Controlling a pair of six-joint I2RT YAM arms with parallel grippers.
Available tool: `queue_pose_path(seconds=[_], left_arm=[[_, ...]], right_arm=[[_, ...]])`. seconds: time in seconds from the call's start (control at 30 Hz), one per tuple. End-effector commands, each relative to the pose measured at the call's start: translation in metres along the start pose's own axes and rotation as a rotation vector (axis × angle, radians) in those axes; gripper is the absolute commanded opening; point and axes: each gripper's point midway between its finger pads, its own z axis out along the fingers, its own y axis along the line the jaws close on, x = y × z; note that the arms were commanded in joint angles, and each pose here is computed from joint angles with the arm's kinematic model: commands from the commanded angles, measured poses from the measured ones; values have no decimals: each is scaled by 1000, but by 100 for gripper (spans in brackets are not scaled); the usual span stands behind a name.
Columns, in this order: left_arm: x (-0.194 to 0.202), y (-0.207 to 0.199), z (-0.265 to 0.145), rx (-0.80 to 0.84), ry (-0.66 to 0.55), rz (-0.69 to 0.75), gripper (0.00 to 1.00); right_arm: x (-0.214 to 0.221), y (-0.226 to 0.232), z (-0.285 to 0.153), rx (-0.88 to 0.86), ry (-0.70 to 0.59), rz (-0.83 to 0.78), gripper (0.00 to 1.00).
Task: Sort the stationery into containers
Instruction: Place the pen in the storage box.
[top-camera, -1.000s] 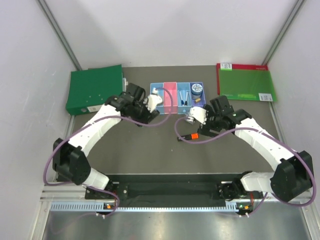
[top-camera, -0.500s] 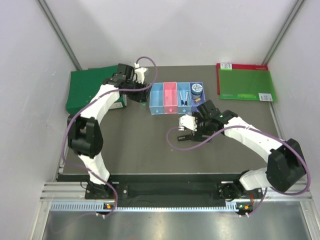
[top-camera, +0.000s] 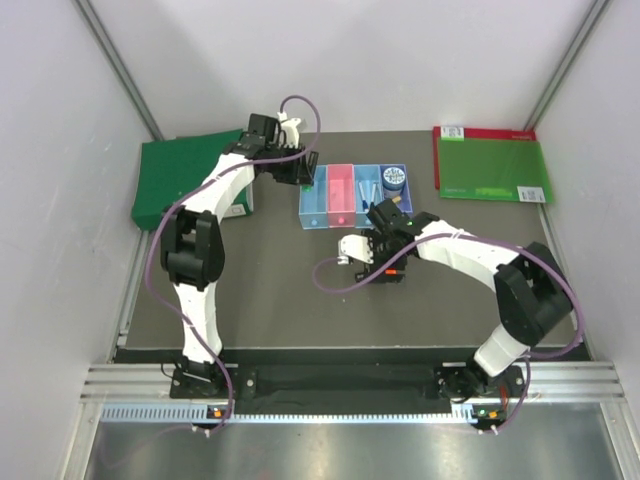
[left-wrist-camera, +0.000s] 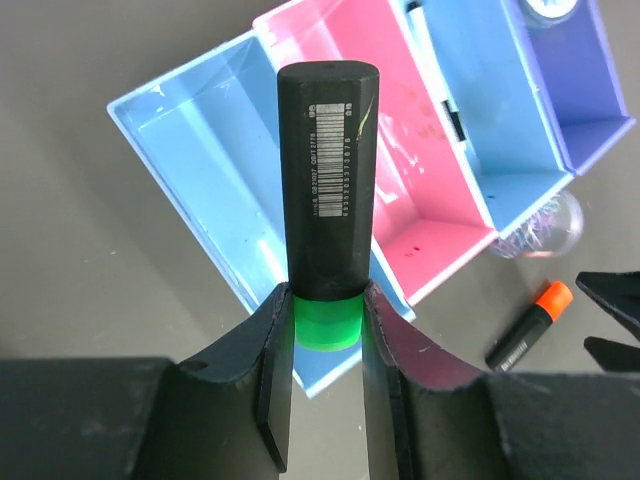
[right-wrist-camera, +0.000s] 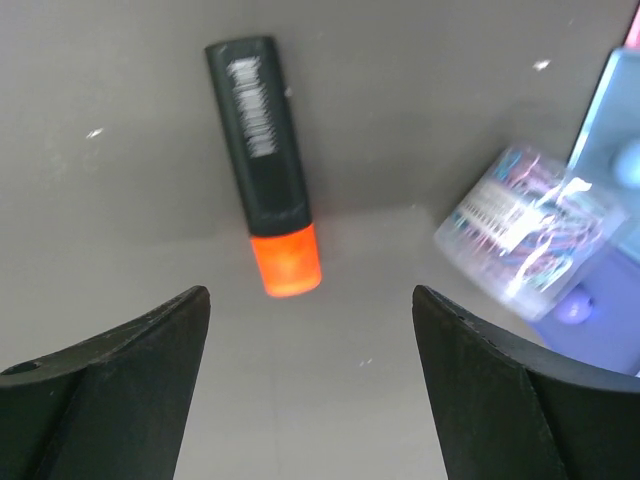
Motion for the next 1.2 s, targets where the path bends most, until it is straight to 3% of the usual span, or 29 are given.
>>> queue_pose_path(seconds=[0.0,0.8,1.0,1.17], left_arm=[[-6,2,17,23,-14,-33,0],[30,27,58,1,74,-114,0],[33,26,59,8,80,-117,11],[26,23,56,19,65,-118,14]], right_arm=[[-28,-19,2,22,-67,-29,81],[-30,4,27,-58,-69,-5,62],[-29,8,32,-60,-64,-2,55],[-28,14,32,-67,-53,-10,54]])
